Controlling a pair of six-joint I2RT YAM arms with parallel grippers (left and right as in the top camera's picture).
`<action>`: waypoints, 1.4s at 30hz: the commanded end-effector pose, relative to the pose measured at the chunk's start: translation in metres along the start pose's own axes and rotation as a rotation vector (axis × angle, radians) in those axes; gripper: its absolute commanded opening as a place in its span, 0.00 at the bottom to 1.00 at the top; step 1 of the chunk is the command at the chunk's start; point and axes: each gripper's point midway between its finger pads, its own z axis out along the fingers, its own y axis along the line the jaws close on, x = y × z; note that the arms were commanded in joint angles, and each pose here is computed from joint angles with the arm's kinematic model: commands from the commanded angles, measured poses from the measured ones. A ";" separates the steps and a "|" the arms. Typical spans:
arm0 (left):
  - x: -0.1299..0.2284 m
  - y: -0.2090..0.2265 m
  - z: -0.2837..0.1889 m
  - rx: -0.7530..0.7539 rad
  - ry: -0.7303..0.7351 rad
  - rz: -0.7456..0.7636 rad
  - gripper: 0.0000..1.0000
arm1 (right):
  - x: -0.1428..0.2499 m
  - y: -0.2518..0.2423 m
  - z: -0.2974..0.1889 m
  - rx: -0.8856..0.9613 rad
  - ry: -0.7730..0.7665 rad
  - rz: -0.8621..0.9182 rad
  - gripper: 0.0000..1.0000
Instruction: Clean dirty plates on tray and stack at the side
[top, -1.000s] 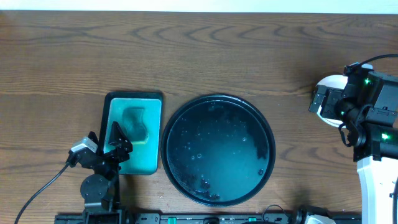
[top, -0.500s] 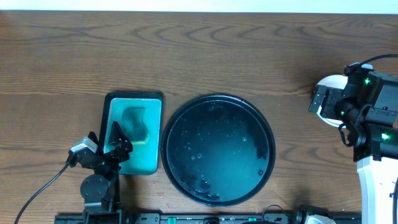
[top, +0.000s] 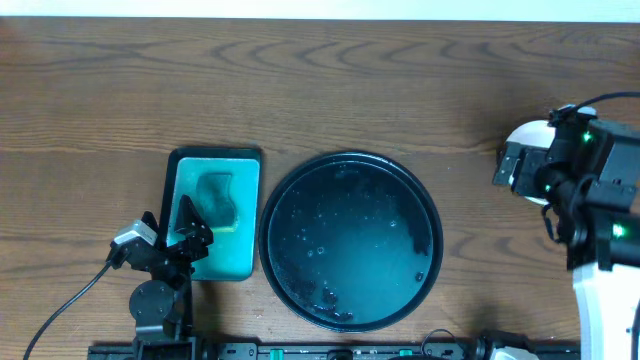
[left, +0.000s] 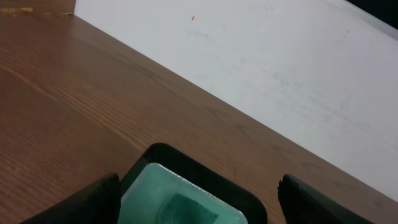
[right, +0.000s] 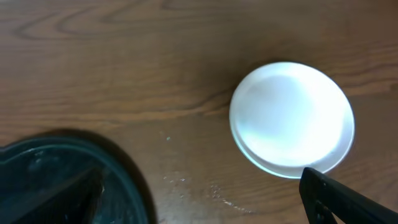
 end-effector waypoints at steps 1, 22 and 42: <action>0.013 0.010 0.000 -0.036 0.045 0.017 0.81 | -0.004 0.019 -0.029 -0.046 -0.089 -0.059 0.99; 0.013 0.010 0.000 -0.036 0.045 0.017 0.81 | 0.049 0.057 -0.043 -0.328 -0.839 -0.008 0.99; 0.014 0.010 0.000 -0.036 0.046 0.017 0.81 | 0.081 0.055 -0.025 -0.339 -0.833 0.014 0.99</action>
